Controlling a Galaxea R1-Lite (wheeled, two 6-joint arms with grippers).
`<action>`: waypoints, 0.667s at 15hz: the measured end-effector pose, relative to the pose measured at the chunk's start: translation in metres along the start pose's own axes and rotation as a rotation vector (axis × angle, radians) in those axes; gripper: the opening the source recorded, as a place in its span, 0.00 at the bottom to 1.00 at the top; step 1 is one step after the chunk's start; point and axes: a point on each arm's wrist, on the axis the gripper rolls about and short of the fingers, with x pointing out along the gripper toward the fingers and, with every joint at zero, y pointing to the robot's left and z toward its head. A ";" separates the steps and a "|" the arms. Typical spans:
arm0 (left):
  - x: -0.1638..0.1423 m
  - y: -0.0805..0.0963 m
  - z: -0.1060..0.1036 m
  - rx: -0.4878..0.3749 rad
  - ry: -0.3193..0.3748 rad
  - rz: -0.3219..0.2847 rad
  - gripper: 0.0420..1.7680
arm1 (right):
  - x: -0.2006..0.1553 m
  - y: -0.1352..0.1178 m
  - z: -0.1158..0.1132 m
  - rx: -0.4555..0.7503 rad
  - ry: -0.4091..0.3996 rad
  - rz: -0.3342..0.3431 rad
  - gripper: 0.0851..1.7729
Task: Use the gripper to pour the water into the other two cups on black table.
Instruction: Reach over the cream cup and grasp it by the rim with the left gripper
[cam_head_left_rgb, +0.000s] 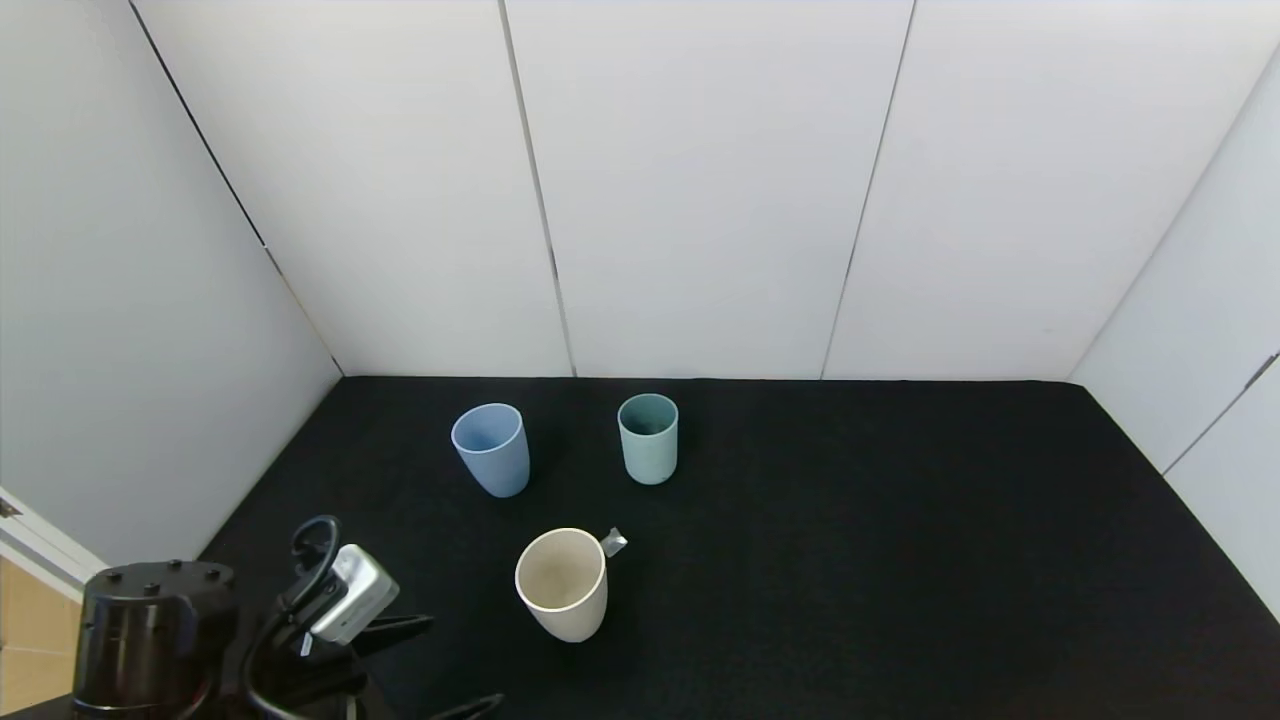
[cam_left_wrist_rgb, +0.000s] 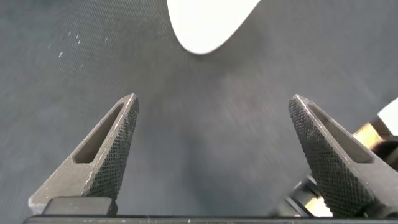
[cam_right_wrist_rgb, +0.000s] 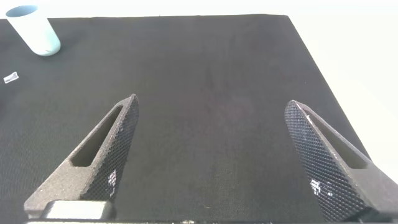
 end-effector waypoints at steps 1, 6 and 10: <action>0.009 0.002 -0.002 0.007 -0.005 -0.005 0.97 | 0.000 0.000 0.000 0.000 0.000 0.000 0.96; 0.042 0.008 -0.007 0.064 -0.135 0.005 0.97 | 0.000 0.000 0.000 0.000 0.000 0.000 0.96; 0.058 0.007 -0.024 0.054 -0.123 -0.010 0.97 | 0.000 0.000 0.000 0.000 0.000 0.000 0.96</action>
